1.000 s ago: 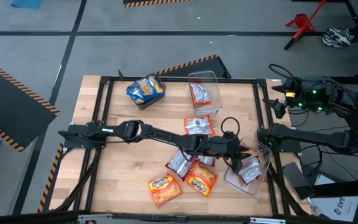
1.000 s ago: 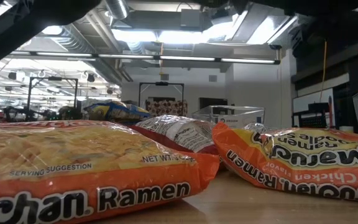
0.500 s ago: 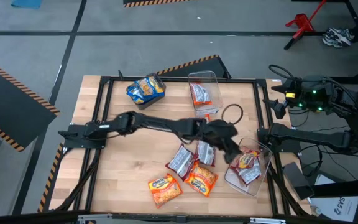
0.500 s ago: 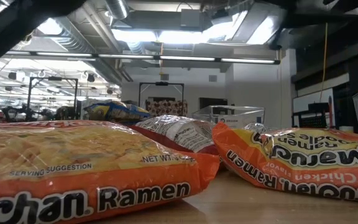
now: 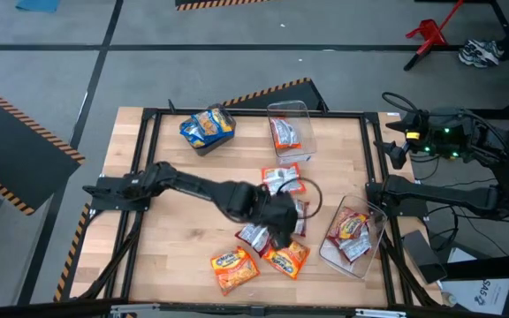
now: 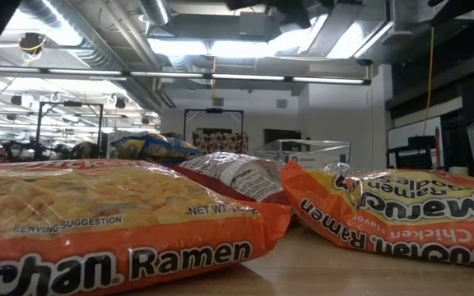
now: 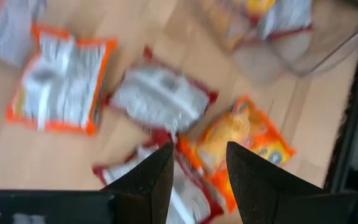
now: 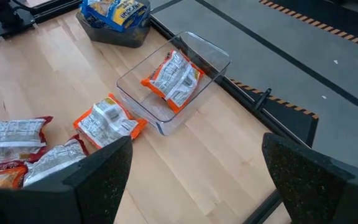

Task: Sort Maruchan noodles
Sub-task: Put the red noodle pack into the bottom transparent bin

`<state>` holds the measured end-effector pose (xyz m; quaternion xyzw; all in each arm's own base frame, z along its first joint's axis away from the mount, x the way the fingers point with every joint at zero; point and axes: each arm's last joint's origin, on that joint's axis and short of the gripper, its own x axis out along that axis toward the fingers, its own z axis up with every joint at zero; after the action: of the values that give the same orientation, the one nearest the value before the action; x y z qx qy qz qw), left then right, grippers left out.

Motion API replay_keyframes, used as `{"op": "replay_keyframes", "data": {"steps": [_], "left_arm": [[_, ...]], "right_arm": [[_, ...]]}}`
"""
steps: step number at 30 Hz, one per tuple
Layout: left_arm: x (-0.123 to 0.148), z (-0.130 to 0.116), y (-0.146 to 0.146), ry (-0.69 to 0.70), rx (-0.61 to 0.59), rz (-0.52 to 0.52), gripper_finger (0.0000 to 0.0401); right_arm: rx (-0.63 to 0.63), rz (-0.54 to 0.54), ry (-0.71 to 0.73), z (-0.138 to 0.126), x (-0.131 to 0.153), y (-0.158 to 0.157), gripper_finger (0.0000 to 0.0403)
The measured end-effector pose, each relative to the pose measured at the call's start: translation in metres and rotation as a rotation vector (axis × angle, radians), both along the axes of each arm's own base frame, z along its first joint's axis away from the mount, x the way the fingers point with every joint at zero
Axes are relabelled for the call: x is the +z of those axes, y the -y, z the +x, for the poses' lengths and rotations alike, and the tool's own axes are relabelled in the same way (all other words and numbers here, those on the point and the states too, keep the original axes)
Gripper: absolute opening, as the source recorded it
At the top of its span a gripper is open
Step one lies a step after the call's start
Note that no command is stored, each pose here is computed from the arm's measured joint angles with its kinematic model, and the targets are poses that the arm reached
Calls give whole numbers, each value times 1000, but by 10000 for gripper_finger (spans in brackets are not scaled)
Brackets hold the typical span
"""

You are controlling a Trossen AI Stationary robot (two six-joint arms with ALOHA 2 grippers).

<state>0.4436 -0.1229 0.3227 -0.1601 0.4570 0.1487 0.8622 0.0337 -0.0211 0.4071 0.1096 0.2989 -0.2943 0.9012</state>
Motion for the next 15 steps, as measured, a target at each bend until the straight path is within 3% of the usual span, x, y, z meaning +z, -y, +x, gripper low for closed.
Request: {"op": "replay_keyframes", "data": {"steps": [8,15], "left_arm": [[-27,-25,39,-99,84,-39,141],[-28,-80,28,-64,232,-81,141]], "right_arm": [[14,-15,-11,0,0,0,347],[16,-19,-10,0,0,0,347]]}}
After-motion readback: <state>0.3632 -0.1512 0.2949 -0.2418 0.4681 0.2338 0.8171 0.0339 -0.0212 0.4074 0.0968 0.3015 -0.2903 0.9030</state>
